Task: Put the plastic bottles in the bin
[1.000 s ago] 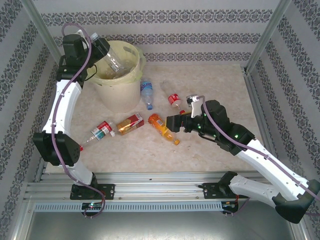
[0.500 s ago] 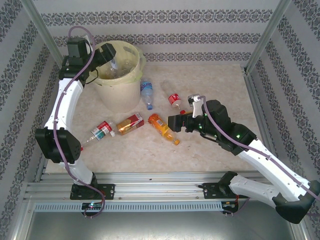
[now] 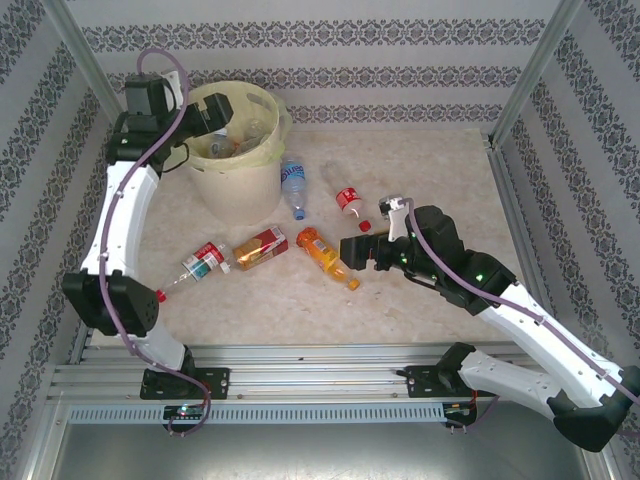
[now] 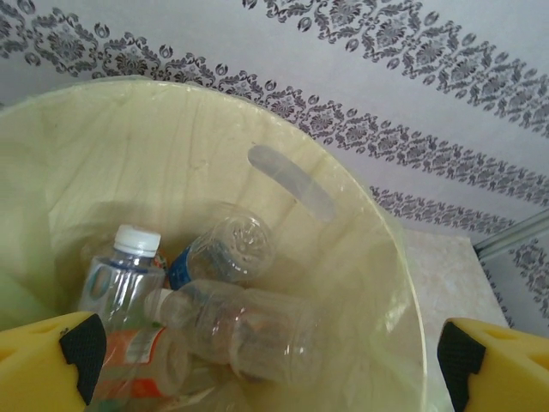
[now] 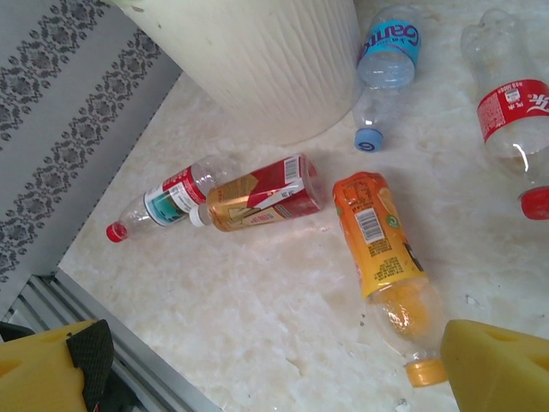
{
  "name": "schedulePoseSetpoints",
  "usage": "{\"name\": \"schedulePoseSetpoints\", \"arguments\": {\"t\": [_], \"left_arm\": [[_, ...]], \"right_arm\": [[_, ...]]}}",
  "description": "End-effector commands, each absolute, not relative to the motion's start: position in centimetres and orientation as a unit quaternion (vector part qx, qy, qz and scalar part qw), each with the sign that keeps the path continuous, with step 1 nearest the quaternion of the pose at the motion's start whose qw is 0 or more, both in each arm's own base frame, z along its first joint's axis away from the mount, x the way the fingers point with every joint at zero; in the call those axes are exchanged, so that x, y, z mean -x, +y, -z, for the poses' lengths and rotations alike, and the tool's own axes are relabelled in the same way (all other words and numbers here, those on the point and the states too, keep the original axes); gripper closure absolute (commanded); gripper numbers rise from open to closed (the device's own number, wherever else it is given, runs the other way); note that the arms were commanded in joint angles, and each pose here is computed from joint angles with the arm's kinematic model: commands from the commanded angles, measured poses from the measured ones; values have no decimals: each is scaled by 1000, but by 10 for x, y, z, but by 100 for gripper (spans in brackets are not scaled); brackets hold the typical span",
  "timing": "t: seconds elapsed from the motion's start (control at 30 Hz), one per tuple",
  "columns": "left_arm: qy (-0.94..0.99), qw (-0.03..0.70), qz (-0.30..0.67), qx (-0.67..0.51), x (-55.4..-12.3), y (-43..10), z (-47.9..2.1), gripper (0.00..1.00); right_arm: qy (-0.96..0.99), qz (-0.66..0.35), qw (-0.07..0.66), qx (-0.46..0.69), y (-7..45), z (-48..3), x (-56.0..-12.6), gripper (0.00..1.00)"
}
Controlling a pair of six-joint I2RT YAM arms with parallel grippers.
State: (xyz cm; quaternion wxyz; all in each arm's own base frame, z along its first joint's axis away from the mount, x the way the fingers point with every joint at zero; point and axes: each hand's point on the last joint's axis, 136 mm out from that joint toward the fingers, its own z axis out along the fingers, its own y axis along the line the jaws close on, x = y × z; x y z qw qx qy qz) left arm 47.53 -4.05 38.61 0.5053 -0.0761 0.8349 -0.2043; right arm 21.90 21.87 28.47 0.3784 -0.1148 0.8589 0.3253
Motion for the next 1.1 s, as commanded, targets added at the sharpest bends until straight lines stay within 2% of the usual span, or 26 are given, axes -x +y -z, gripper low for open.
{"name": "schedulePoseSetpoints", "arguments": {"t": [0.0, 0.17, 0.43, 0.8, 1.07], "left_arm": [[845, 505, 173, 29, -425, -39, -395, 0], [856, 487, 172, 3, -368, -46, -377, 0], [853, 452, 257, -52, -298, -92, -342, 0], [851, 372, 369, -35, -281, -168, -275, 0], [843, 344, 414, -21, -279, -204, -244, 0]], "right_arm": [[866, -319, 365, 123, 219, -275, -215, 2], [877, -306, 348, 124, 220, -261, -216, 2], [892, -279, 336, 117, 221, -241, -231, 5], [933, -245, 247, 96, 198, -181, -288, 16], [947, -221, 218, 81, 180, -152, -336, 20]]}}
